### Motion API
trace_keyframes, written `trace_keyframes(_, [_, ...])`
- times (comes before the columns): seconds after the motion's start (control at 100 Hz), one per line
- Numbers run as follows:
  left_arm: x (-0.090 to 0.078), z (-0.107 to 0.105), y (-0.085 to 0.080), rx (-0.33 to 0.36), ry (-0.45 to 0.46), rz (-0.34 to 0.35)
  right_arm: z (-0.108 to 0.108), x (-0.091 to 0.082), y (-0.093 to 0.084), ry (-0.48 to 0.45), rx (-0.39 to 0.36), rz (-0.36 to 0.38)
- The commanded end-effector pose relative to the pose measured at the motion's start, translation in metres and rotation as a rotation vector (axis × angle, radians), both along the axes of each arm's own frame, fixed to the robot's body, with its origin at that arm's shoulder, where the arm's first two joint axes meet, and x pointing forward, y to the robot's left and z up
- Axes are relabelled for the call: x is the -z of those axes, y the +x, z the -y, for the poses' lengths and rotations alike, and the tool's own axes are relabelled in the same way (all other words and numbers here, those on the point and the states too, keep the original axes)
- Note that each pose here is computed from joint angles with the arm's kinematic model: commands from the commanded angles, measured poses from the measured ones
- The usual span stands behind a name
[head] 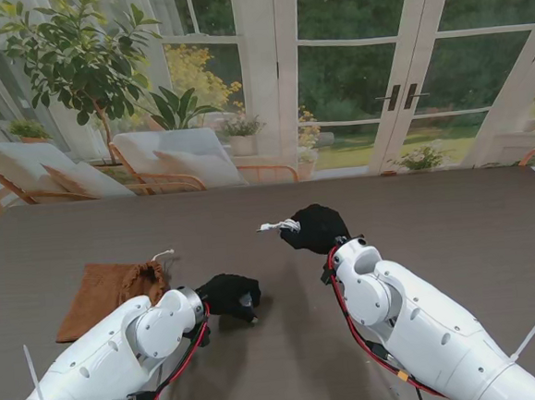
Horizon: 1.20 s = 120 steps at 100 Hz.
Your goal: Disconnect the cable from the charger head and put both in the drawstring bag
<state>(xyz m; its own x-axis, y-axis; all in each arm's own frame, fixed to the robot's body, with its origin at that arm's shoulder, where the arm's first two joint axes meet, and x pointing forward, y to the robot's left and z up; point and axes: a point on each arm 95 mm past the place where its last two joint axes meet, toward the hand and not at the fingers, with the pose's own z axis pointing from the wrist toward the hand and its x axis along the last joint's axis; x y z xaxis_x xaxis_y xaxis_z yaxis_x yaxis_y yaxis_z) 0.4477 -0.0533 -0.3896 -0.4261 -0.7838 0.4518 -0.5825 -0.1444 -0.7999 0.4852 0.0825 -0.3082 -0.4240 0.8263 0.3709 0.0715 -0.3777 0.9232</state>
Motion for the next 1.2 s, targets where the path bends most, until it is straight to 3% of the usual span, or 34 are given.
trace_keyframes(0.0, [0.005, -0.002, -0.002, 0.010, 0.039, -0.016, -0.004, 0.000, -0.002, 0.003, -0.013, -0.007])
trace_keyframes(0.41, [0.007, -0.001, -0.004, 0.021, 0.113, 0.001, -0.003, 0.001, -0.003, 0.009, -0.008, -0.005])
trace_keyframes(1.19, [0.034, -0.001, -0.007, 0.038, 0.169, -0.146, -0.002, 0.002, -0.004, 0.027, 0.004, 0.006])
